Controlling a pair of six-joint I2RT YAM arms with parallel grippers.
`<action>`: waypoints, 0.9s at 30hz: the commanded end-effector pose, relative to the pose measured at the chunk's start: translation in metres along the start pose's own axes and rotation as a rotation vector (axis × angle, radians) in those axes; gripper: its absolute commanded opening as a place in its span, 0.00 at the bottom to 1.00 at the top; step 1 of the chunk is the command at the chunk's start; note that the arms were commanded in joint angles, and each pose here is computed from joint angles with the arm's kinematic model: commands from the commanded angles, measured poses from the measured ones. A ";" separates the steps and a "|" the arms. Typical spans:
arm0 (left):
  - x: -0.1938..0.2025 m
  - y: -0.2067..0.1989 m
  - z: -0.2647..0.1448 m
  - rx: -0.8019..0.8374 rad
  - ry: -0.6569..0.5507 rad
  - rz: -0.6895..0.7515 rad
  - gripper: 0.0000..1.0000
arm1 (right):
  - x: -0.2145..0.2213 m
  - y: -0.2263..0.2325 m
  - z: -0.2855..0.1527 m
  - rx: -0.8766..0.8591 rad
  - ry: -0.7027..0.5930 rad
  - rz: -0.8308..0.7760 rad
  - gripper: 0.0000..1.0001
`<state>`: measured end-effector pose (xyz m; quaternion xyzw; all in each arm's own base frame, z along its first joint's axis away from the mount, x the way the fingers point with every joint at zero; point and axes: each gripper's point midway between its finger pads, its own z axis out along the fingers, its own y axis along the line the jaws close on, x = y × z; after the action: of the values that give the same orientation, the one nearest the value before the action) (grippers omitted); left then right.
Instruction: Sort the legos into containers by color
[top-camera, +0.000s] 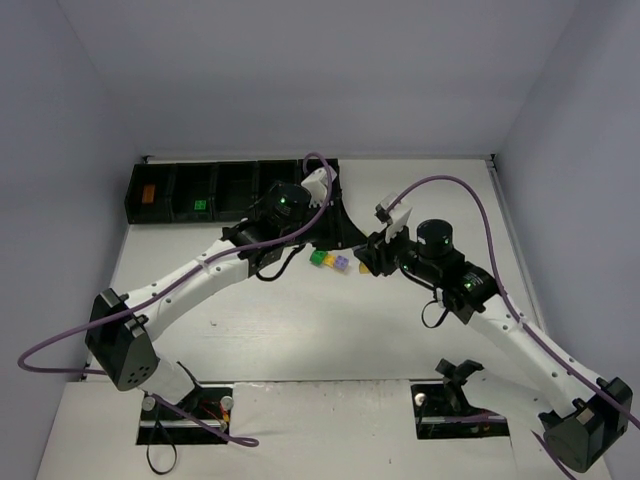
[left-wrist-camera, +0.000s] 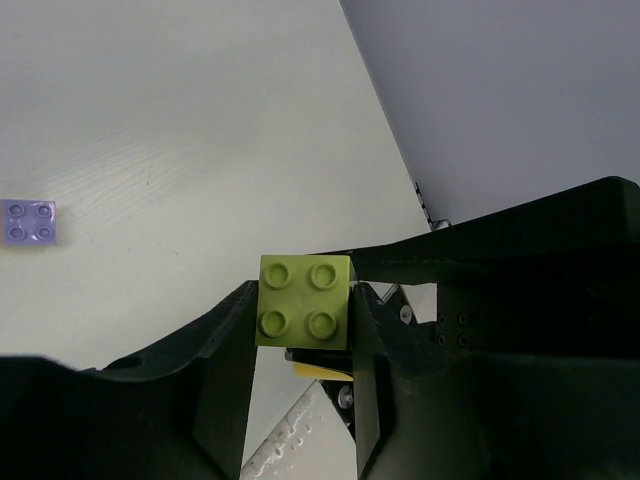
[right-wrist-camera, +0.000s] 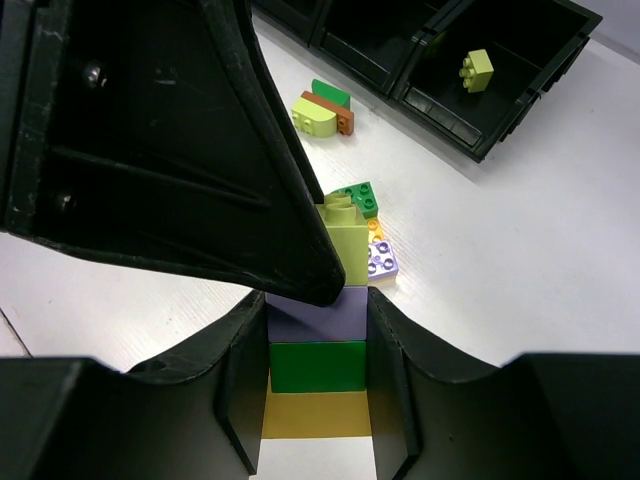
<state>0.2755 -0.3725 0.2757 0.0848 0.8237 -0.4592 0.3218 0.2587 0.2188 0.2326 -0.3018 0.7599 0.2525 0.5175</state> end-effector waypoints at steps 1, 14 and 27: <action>-0.045 -0.034 -0.016 0.088 -0.150 0.054 0.00 | 0.002 0.002 -0.001 -0.003 -0.023 -0.013 0.00; -0.102 0.020 -0.045 -0.017 -0.230 0.017 0.00 | 0.028 -0.004 0.003 0.026 0.045 0.004 0.00; -0.186 0.140 0.028 -0.435 -0.290 0.292 0.03 | 0.012 -0.004 0.001 0.032 0.025 0.029 0.00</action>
<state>0.4541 -0.3015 0.2780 0.0439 0.8333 -0.3088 0.4565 0.2460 0.2085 0.1868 -0.2981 0.7964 0.2364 0.4700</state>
